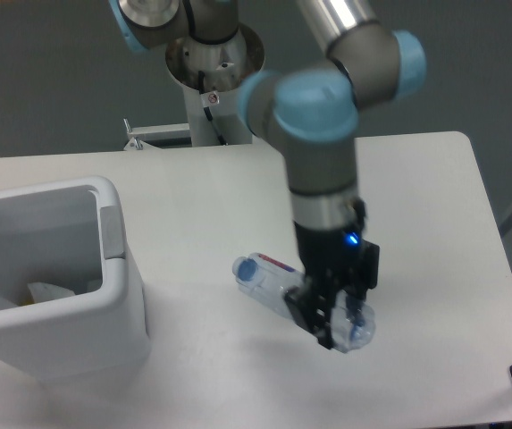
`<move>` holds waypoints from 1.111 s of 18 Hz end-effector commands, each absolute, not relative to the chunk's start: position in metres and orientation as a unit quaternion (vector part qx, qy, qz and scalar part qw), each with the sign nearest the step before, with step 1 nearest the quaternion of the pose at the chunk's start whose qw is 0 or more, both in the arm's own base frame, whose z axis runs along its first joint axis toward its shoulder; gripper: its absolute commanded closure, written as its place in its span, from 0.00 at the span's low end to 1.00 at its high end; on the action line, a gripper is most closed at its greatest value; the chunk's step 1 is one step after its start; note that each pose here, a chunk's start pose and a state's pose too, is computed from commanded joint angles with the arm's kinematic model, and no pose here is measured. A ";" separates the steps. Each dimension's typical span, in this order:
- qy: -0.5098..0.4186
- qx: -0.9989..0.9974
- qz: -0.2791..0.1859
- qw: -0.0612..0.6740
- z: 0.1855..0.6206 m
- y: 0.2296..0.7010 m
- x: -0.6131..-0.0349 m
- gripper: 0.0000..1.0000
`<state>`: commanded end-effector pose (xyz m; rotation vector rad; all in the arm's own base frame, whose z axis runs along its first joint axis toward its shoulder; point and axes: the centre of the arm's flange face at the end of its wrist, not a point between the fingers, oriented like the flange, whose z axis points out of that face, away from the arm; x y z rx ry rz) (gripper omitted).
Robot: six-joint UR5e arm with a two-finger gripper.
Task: Place the trash in the trash can
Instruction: 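Carry the held bottle over the white trash bin, then open the gripper to release the bottle and raise it away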
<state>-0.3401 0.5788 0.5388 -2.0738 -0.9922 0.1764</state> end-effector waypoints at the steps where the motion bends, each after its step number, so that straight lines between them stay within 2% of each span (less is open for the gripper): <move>1: -0.376 -0.821 0.069 0.424 0.558 0.580 -0.323 0.44; 4: -0.343 -0.815 0.064 0.462 0.605 0.587 -0.283 0.44; 6: -0.322 -0.818 0.057 0.473 0.618 0.595 -0.253 0.44; 10: -0.284 -0.833 0.034 0.473 0.616 0.615 -0.197 0.44; 13: -0.257 -0.852 0.011 0.456 0.594 0.632 -0.149 0.43; 15: -0.245 -0.863 -0.002 0.441 0.575 0.636 -0.131 0.29; 16: -0.244 -0.866 -0.004 0.437 0.570 0.635 -0.129 0.11; 17: -0.244 -0.867 -0.005 0.435 0.567 0.634 -0.128 0.00; 20: -0.248 -0.862 -0.004 0.442 0.579 0.627 -0.125 0.00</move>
